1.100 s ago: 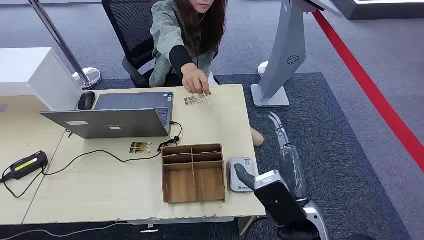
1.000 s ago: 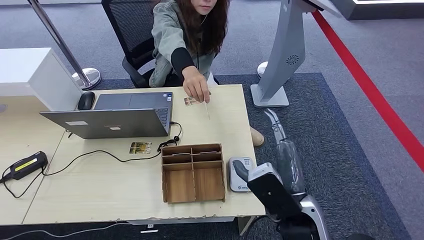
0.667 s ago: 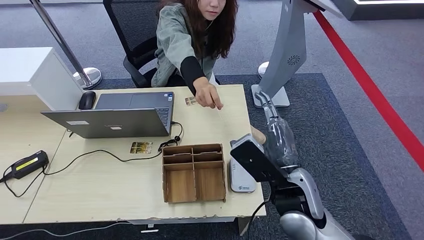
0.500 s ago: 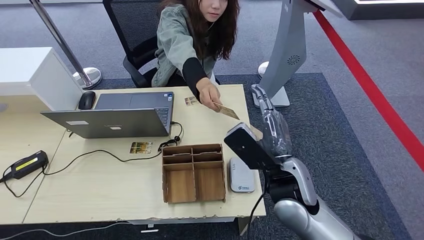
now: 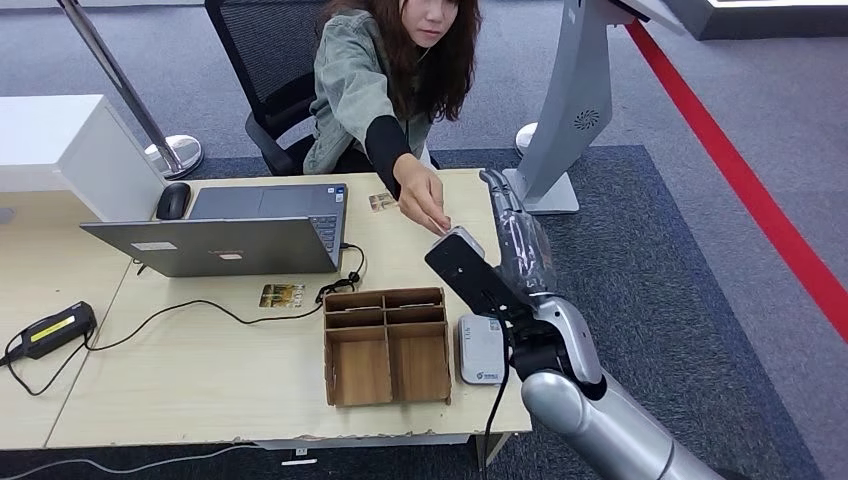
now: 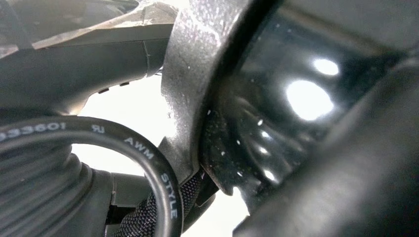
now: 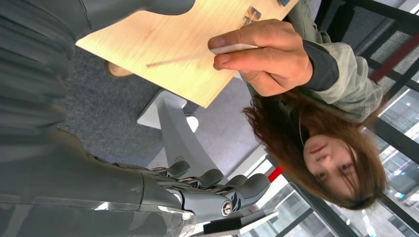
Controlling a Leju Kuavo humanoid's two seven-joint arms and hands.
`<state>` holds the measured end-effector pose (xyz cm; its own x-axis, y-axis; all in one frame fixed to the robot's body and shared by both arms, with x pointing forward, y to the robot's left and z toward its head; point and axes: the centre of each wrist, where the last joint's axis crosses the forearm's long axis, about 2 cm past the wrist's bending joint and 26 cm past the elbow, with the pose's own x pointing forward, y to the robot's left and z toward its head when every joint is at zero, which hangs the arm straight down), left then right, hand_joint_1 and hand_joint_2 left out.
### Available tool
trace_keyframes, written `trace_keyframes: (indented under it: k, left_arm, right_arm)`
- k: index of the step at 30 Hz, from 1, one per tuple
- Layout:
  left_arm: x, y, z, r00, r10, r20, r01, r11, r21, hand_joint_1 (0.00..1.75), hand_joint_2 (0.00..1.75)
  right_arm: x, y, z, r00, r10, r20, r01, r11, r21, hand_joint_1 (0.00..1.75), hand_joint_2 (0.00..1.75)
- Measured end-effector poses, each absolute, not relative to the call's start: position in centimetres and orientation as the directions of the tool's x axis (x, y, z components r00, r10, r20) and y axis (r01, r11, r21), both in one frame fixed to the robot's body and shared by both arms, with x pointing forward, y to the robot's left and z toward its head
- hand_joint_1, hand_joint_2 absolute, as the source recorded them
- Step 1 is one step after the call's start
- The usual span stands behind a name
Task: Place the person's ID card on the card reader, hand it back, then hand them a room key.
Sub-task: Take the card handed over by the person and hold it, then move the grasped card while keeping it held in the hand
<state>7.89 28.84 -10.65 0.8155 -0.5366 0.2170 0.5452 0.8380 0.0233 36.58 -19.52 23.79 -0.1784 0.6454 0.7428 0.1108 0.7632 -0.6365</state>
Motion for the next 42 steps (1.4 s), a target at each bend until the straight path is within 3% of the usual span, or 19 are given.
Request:
trace_keyframes:
  k: [12,16,42]
  left_arm:
    - [7.9,28.8,-10.6,0.815,-0.537,0.217,0.546,0.838,0.023,0.0,1.75]
    - [7.9,28.8,-10.6,0.816,-0.536,0.217,0.545,0.838,0.024,0.0,1.75]
    - [7.7,28.9,-10.7,0.825,-0.523,0.215,0.53,0.847,0.027,0.0,1.75]
  right_arm:
    - [36.7,-19.0,23.2,-0.174,0.642,0.747,0.1,0.766,-0.635,0.0,1.75]
    - [36.7,-17.1,21.7,-0.175,0.637,0.751,0.082,0.77,-0.633,1.75,1.75]
    - [36.2,-17.1,20.6,-0.153,0.599,0.786,0.079,0.8,-0.595,1.75,1.75]
